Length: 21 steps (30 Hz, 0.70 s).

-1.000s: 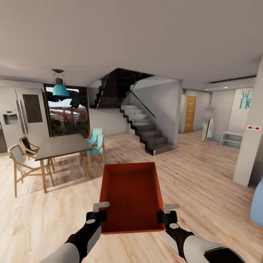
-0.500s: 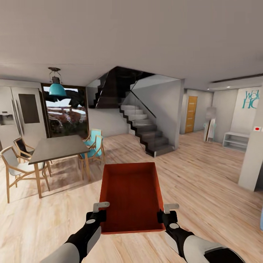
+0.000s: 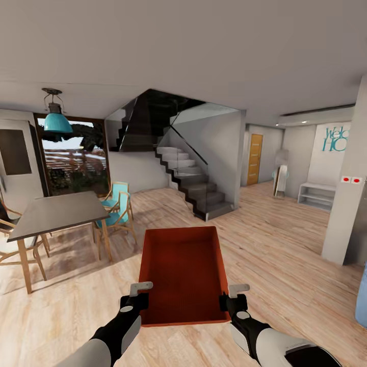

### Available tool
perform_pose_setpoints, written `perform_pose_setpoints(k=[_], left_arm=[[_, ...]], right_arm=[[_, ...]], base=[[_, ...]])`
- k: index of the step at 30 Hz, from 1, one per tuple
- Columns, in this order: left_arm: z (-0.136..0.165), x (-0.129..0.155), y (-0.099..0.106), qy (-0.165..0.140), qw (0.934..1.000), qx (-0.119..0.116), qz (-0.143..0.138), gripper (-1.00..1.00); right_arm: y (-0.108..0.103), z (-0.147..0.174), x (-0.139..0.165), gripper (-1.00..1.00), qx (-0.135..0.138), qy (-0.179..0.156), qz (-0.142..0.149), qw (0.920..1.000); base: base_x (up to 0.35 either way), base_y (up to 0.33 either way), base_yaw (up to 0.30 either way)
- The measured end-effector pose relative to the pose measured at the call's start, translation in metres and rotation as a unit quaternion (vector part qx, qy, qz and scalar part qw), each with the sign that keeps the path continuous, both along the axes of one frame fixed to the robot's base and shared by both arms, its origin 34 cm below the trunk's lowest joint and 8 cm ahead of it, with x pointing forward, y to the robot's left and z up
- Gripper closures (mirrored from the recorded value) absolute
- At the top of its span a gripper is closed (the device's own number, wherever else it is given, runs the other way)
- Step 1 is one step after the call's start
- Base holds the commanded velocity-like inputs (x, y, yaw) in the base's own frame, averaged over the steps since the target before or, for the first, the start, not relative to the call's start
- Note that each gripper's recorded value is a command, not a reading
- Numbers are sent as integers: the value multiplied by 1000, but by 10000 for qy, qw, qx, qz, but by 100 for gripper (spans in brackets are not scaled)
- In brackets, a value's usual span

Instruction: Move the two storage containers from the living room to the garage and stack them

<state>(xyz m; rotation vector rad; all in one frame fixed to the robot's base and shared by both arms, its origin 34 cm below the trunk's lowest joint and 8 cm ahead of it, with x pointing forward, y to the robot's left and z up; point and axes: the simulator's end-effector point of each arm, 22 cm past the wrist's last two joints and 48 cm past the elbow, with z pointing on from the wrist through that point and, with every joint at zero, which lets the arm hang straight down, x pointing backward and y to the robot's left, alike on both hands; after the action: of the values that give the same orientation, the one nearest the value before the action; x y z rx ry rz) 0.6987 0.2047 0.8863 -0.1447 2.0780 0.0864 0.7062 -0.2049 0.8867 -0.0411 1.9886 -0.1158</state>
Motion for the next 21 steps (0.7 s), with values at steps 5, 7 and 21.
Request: perform_pose_setpoints(k=[5, 7, 21], left_arm=[[0, 0, 0, 0, 10000, 0, 0, 100], [0, 0, 0, 0, 10000, 0, 0, 100], [0, 0, 0, -1, 10000, 1, 1, 100]], right_arm=[[0, 0, 0, 100, 0, -1, -1, 10000], [0, 0, 0, 100, 2, 0, 0, 10000], [0, 0, 0, 100, 4, 0, -1, 10000]], base=[[322, 70, -269], [322, 91, -269], [322, 94, -269]])
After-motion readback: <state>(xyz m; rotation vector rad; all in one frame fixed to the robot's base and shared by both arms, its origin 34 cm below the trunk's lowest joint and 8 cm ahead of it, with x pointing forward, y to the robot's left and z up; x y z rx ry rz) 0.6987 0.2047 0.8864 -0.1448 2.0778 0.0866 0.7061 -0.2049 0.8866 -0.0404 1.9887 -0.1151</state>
